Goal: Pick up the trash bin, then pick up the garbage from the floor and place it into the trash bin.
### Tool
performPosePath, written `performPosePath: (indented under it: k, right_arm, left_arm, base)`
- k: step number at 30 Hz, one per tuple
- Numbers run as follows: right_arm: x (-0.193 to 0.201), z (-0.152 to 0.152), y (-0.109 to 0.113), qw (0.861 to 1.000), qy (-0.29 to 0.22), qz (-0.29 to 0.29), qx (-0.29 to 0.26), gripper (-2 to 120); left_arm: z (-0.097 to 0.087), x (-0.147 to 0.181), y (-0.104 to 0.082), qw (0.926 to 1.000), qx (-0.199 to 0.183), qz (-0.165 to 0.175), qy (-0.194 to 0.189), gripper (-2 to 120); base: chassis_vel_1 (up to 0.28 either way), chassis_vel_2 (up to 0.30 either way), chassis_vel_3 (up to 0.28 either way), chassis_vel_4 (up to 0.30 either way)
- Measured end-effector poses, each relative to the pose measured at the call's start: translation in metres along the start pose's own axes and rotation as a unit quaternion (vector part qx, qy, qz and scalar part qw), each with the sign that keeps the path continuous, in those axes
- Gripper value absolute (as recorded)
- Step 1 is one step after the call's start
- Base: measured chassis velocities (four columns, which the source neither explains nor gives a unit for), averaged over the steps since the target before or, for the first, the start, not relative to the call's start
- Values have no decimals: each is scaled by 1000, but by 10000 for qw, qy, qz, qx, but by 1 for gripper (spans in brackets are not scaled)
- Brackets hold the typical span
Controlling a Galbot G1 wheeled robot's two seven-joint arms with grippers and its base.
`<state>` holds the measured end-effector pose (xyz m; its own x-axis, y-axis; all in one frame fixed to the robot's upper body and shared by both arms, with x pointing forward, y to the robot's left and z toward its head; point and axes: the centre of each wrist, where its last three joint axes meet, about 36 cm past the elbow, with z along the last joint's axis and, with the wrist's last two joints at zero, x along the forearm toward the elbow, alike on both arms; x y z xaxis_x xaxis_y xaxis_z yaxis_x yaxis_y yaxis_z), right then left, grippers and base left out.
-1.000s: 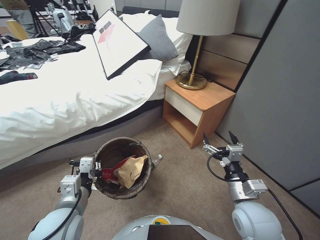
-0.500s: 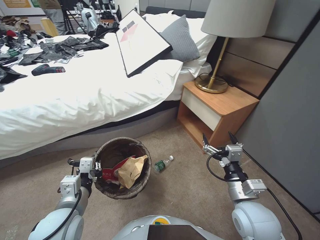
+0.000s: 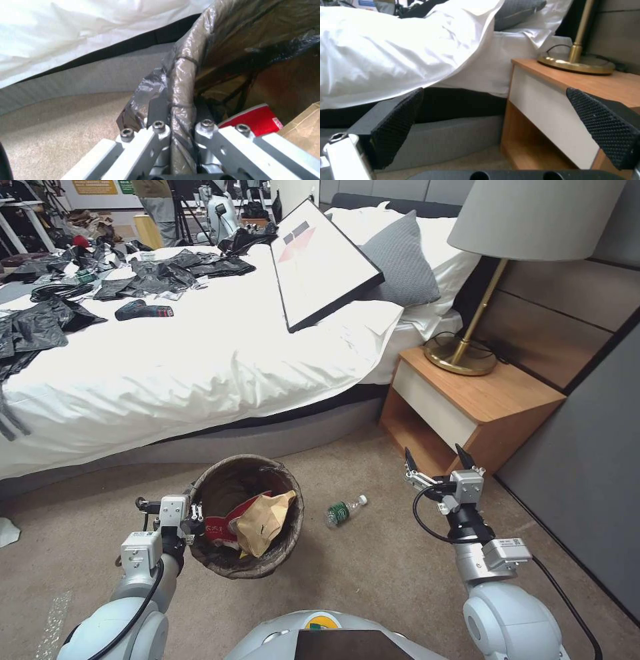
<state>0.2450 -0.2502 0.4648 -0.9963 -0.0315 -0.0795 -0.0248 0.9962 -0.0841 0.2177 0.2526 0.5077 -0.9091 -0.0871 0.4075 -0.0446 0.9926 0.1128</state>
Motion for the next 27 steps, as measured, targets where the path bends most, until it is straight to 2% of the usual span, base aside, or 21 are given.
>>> performPosePath:
  k: [6,14,21,27]
  right_arm:
    - [0,0,0,9999,98,35,-35,100]
    - [-7,1,7,9982,515,273,-131,100]
    - [-36,3,7,9937,991,-67,-519,100]
    - [-56,14,-5,9886,1373,-509,-339,100]
  left_arm:
    - [0,0,-1,10000,3,29,-65,2]
    - [1,1,1,10000,-39,6,-53,2]
    - [4,3,4,10000,-54,4,58,2]
    - [7,6,4,9998,-55,5,170,2]
  base:
    - [0,0,0,0]
    - [0,0,0,0]
    - [0,0,0,0]
    - [0,0,0,0]
